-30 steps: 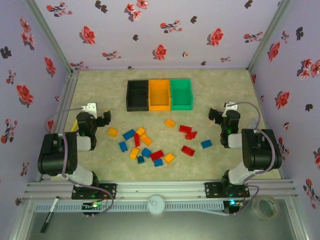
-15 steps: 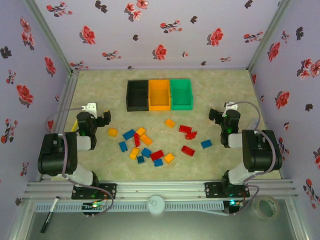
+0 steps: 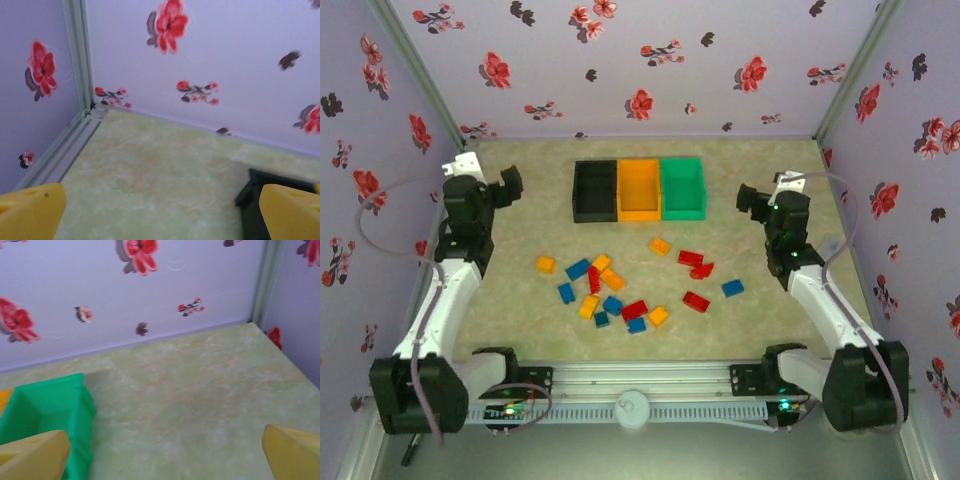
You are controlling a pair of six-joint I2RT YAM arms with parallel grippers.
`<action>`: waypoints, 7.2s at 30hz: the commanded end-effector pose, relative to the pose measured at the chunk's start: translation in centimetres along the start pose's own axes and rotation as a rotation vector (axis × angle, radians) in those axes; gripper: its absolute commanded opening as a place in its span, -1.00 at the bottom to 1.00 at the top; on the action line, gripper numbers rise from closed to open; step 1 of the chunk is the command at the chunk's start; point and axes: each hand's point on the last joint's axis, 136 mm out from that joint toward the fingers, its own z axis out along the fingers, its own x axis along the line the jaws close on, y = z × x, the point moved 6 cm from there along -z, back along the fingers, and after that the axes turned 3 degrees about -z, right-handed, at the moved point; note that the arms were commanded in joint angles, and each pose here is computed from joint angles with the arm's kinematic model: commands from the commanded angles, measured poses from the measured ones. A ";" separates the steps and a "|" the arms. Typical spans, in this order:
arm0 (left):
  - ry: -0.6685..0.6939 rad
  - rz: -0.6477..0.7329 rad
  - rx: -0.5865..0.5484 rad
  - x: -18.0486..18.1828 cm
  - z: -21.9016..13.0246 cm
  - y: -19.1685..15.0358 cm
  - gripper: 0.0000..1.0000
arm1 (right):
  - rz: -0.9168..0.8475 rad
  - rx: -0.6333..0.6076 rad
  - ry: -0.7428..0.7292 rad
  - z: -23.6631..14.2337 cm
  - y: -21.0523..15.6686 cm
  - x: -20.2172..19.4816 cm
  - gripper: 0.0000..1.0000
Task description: Sort the legos into containers by color
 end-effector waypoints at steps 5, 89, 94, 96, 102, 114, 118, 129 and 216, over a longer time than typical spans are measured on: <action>0.026 0.002 0.179 -2.8 -3.9 -1.5 0.99 | 0.110 0.113 0.068 -3.5 0.7 0.9 0.99; 0.233 0.042 0.994 -3.4 3.2 -24.2 0.15 | -0.237 0.778 0.442 0.5 -12.6 15.8 0.70; 0.213 0.053 1.008 -3.6 2.4 -24.3 0.00 | -0.235 0.777 0.446 0.6 -12.6 15.9 0.70; 0.209 0.063 1.014 -3.7 2.0 -24.3 -0.05 | -0.233 0.779 0.446 0.7 -12.6 16.0 0.68; 0.206 0.082 1.027 -4.1 1.6 -24.6 -0.41 | -0.230 0.772 0.443 0.5 -12.5 16.0 0.66; 0.116 0.136 0.924 -7.9 3.0 -17.9 -0.67 | -0.198 0.683 0.328 0.4 -11.5 14.3 0.63; 0.065 0.161 0.867 -10.0 4.6 -14.9 -0.67 | -0.176 0.654 0.312 0.1 -11.1 13.8 0.64; -0.054 0.262 0.782 -16.1 13.5 -12.5 -0.61 | -0.131 0.639 0.298 -0.3 -10.9 13.3 0.64; -0.114 0.164 0.649 -12.6 -0.5 -9.4 0.43 | -0.272 0.913 0.301 2.5 -15.5 13.7 0.55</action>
